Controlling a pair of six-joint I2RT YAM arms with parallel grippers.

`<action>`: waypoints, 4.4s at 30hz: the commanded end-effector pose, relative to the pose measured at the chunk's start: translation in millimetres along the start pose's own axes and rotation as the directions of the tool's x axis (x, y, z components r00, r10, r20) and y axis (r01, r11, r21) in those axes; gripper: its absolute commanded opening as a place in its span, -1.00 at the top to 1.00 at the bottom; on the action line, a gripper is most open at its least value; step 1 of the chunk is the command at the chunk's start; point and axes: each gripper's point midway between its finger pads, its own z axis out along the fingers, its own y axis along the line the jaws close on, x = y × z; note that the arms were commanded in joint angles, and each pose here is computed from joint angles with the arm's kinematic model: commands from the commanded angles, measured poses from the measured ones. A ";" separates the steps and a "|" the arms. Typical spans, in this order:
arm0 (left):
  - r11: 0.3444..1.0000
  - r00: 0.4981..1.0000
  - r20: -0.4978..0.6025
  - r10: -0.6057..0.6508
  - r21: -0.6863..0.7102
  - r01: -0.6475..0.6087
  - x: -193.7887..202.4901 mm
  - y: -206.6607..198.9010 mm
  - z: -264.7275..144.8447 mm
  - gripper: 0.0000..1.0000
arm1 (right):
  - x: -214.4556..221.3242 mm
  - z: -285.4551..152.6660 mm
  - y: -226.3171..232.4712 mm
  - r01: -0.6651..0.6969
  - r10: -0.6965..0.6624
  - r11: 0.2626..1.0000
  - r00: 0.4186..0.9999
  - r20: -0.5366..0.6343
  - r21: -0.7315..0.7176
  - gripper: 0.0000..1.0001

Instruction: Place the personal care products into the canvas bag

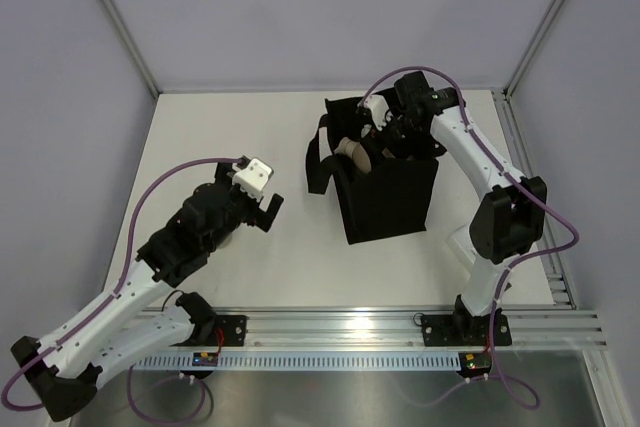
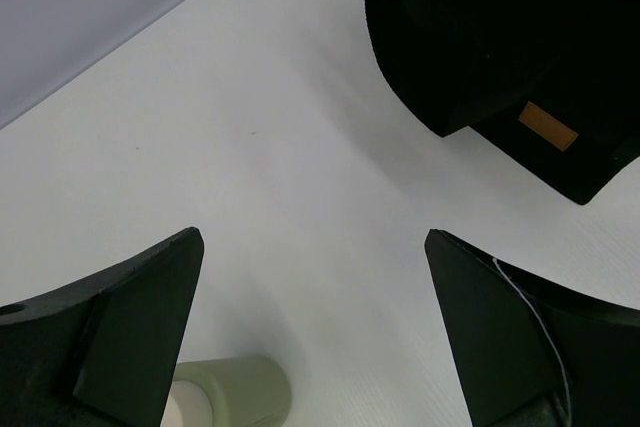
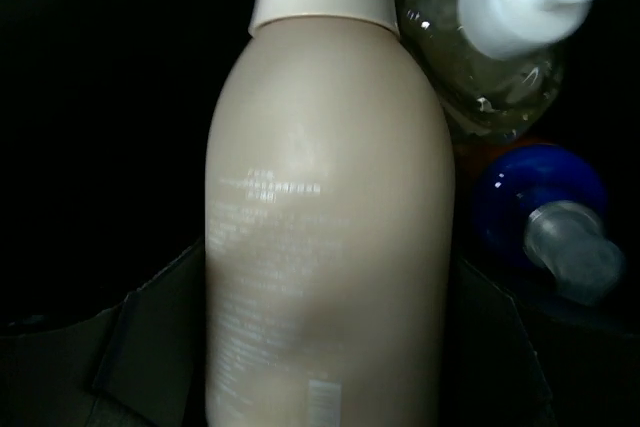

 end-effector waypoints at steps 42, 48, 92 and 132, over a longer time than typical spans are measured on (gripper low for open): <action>0.360 0.574 0.252 -0.779 -0.569 0.739 50.8 66.6 -66.3 -0.98 | -90.9 -213.4 64.1 0.035 -0.098 0.994 0.698 0.709 0.102 -0.99; 0.252 0.585 0.146 -0.798 -0.801 0.543 99.4 63.2 -74.0 -0.98 | -58.6 -204.4 65.6 0.011 -0.077 0.995 0.704 0.705 0.098 -0.99; 0.747 0.766 0.162 -0.622 -0.168 0.643 -48.8 60.0 3.7 1.00 | -1.3 -201.5 54.3 0.017 0.011 0.999 0.639 0.769 -0.029 -0.99; 0.702 0.978 -0.155 0.142 0.712 0.011 -142.2 -148.7 135.5 0.83 | 12.0 -197.2 32.2 -0.052 0.094 0.996 0.642 0.761 -0.079 -0.99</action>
